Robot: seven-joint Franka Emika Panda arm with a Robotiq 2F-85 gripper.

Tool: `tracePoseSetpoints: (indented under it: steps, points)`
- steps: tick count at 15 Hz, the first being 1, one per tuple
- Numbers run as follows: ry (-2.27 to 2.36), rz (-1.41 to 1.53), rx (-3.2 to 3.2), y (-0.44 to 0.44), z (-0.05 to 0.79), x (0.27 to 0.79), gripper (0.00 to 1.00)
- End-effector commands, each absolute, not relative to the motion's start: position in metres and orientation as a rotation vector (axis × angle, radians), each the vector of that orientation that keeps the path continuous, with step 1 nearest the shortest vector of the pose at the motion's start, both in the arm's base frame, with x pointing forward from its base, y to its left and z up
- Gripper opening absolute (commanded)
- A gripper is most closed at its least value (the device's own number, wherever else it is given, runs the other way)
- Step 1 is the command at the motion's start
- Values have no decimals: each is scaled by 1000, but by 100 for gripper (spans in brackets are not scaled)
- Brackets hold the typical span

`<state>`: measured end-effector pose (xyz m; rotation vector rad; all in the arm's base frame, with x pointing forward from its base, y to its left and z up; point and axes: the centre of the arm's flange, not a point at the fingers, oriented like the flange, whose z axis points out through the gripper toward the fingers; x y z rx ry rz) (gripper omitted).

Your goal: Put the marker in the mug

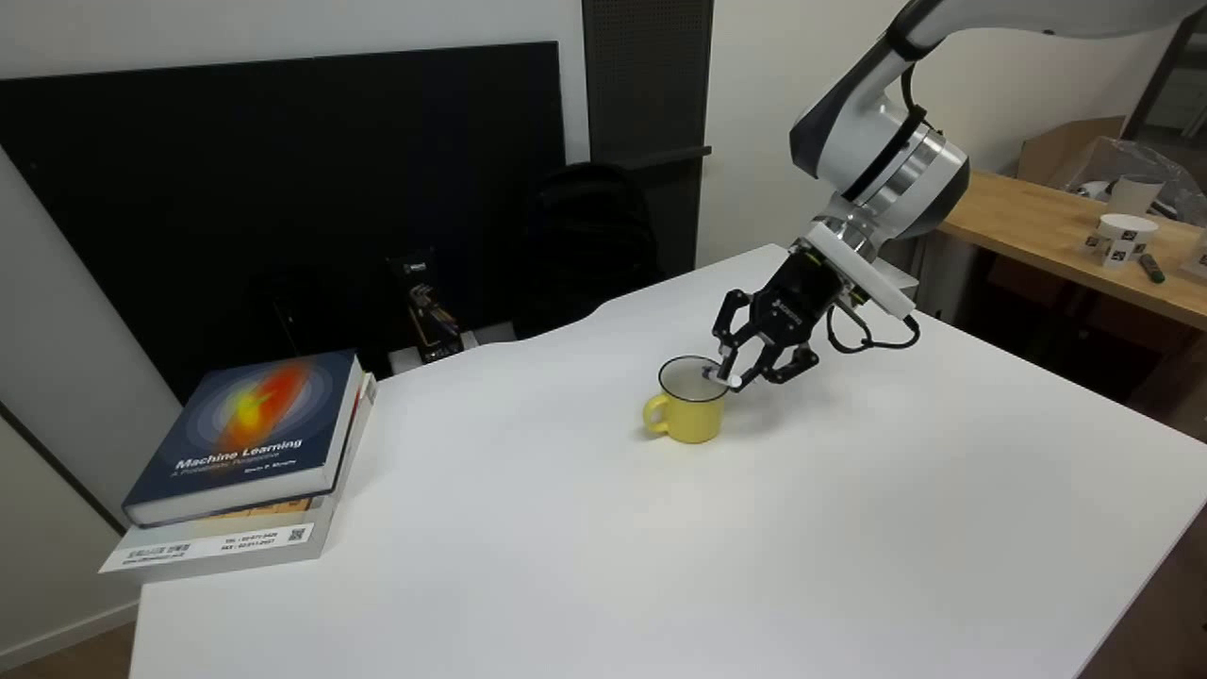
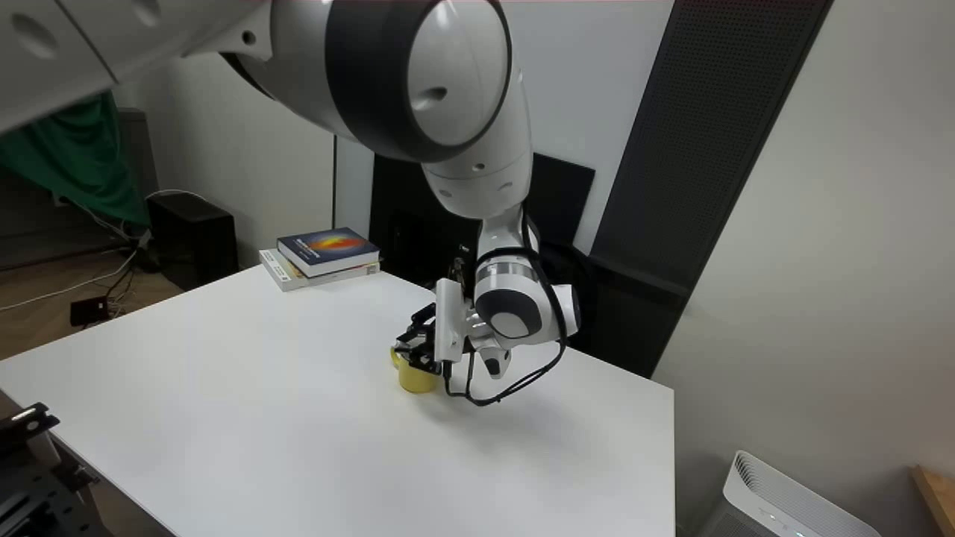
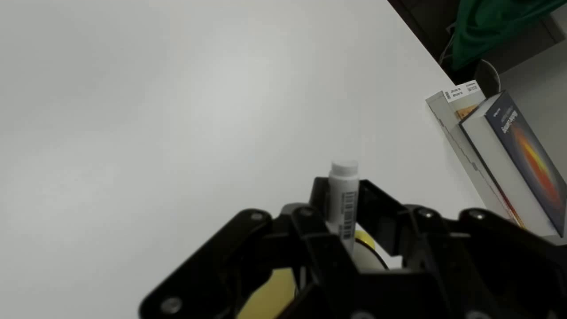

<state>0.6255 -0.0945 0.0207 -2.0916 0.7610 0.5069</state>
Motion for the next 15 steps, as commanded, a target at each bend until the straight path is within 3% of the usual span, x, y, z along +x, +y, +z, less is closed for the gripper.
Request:
tracePoseSetpoints:
  steps: [1,7,8,10,15]
  points:
    - [779,512,-2020,-105,4,644,6]
    - [771,537,-2005,-98,-25,651,6]
    - [763,541,-2013,-96,-27,652,47]
    - [735,544,-2022,-92,-27,655,54]
    - [605,579,-2081,-73,-6,660,88]
